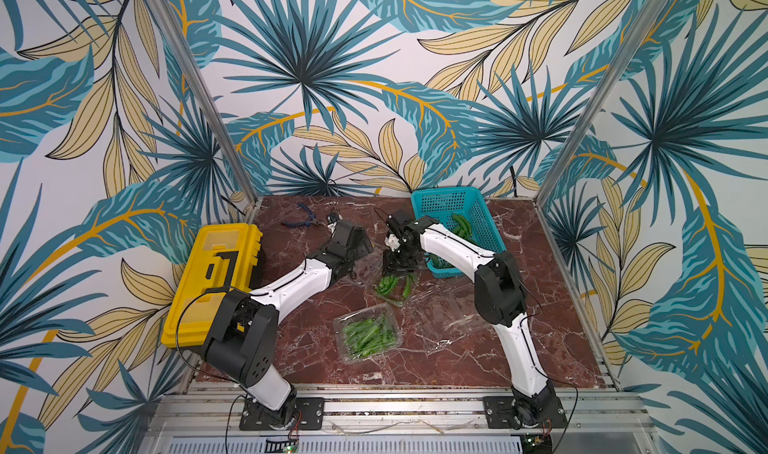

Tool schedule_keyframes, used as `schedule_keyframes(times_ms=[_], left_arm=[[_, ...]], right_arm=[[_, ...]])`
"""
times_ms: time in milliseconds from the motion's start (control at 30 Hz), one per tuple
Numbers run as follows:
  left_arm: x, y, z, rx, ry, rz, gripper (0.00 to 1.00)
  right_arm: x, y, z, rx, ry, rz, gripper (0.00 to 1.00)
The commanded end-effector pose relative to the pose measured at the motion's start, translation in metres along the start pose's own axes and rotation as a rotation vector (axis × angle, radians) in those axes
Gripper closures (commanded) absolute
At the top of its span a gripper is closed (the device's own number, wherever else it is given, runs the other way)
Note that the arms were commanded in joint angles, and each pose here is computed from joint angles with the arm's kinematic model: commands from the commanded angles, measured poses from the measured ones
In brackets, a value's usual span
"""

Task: Take small green peppers out of containers
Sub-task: Pick up the green pepper from the packing box, then place the green pepper in the basket.

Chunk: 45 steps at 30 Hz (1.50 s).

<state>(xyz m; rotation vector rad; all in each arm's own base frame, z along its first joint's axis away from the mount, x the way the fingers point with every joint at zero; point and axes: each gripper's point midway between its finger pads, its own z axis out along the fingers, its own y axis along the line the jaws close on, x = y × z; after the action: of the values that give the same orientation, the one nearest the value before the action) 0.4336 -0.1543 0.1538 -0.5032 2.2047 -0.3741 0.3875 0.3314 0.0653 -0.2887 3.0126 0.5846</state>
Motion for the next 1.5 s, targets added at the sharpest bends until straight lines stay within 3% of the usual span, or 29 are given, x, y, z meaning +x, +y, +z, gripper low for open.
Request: schedule_keyframes(times_ms=[0,167,367,500,700,900,1067,1167,1267,1367,1467], left_arm=[[-0.01,-0.006,-0.006,0.03,-0.015,-0.001,0.15],[-0.008,-0.007,-0.007,0.036,-0.008,0.001,0.15],[-0.006,-0.007,-0.006,0.039,-0.002,0.008,0.15],[-0.003,-0.01,-0.004,0.054,0.017,0.02,0.15],[0.012,-0.027,0.003,0.134,0.107,0.046,0.14],[0.025,-0.04,0.009,0.192,0.18,0.043,0.14],[0.029,-0.043,0.01,0.21,0.198,0.059,0.13],[0.031,-0.045,0.009,0.218,0.206,0.075,0.1],[0.032,-0.045,0.008,0.223,0.209,0.089,0.09],[0.033,-0.05,0.006,0.238,0.21,0.117,0.08],[0.037,-0.056,0.005,0.245,0.223,0.154,0.08]], right_arm=[[0.013,-0.004,0.013,0.035,0.075,0.002,0.57],[0.016,-0.013,0.022,0.101,0.109,0.013,0.59],[0.014,-0.017,0.018,0.132,0.085,0.002,0.86],[0.008,-0.005,-0.007,0.084,0.0,-0.041,0.9],[0.007,0.01,-0.061,0.001,-0.145,-0.089,0.9],[0.002,-0.006,-0.08,-0.01,-0.197,-0.03,0.9],[-0.024,-0.077,-0.122,0.123,-0.406,0.187,0.9],[-0.027,-0.132,-0.141,0.185,-0.505,0.369,0.89],[-0.022,-0.171,-0.155,0.282,-0.56,0.443,0.88],[-0.02,-0.186,-0.157,0.343,-0.549,0.434,0.82],[-0.019,-0.187,-0.156,0.364,-0.514,0.418,0.64]])
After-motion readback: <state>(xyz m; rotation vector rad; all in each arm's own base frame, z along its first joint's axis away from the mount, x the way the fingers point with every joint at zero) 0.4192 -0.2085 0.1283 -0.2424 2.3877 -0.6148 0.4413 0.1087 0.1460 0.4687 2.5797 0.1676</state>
